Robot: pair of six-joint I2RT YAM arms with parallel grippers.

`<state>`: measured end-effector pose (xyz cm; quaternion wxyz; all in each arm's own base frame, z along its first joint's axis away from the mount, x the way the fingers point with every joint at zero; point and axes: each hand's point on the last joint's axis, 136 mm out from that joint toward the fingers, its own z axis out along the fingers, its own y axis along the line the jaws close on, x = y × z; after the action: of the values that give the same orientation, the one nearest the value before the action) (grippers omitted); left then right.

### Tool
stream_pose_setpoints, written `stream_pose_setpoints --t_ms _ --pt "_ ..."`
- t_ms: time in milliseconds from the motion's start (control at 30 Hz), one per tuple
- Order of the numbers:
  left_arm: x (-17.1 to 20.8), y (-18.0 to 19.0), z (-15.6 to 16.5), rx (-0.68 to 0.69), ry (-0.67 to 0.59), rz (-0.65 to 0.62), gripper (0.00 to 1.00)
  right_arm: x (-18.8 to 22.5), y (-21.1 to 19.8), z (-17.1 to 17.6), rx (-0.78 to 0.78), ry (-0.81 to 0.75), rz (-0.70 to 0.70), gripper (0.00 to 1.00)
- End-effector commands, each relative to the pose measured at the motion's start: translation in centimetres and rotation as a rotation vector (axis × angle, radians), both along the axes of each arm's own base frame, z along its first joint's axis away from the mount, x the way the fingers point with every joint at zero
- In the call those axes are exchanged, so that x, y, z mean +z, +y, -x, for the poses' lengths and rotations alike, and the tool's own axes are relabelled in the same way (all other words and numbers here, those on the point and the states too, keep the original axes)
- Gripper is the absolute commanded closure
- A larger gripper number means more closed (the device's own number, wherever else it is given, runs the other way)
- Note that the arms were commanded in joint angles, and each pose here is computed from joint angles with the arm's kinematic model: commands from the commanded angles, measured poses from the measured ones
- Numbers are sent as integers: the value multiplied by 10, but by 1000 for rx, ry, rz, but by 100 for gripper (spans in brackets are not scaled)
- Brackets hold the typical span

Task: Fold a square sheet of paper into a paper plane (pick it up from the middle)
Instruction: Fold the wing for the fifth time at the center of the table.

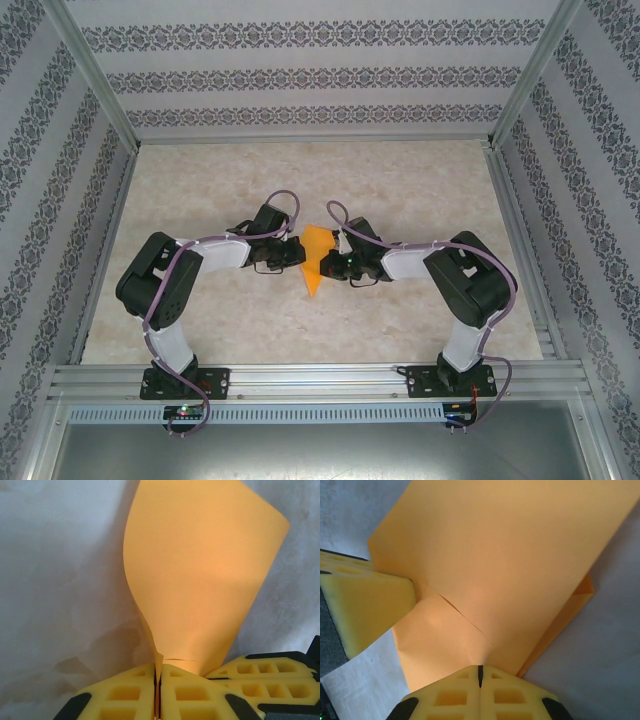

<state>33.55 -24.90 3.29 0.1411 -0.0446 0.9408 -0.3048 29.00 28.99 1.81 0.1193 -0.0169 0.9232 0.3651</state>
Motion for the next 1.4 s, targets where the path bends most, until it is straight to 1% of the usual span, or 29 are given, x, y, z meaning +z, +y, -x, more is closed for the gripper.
stream_pose_setpoints --t_ms 0,133,233,533,700,800,967,1100,1367 --pt "21 -8 -1 -30 -42 16 84 -11 -4 -1 14 -7 60 99" --pt "29 -9 1 -33 -49 37 74 -17 -9 2 13 2 87 100" --pt "34 -12 6 -40 -46 73 71 -20 -11 3 12 10 85 100" --pt "24 -12 20 -56 -13 79 72 -18 -12 4 12 11 76 100" --pt "28 -11 26 -63 -17 72 72 -17 -14 5 5 13 69 100" --pt "29 -11 28 -73 -14 70 75 -16 -14 4 6 14 64 100" --pt "26 -11 30 -84 -6 60 86 -13 -12 4 8 13 55 100" --pt "26 -12 30 -96 -3 55 92 -13 -12 4 8 15 49 100" --pt "25 -22 28 -125 3 58 95 -13 -11 4 9 17 42 100"
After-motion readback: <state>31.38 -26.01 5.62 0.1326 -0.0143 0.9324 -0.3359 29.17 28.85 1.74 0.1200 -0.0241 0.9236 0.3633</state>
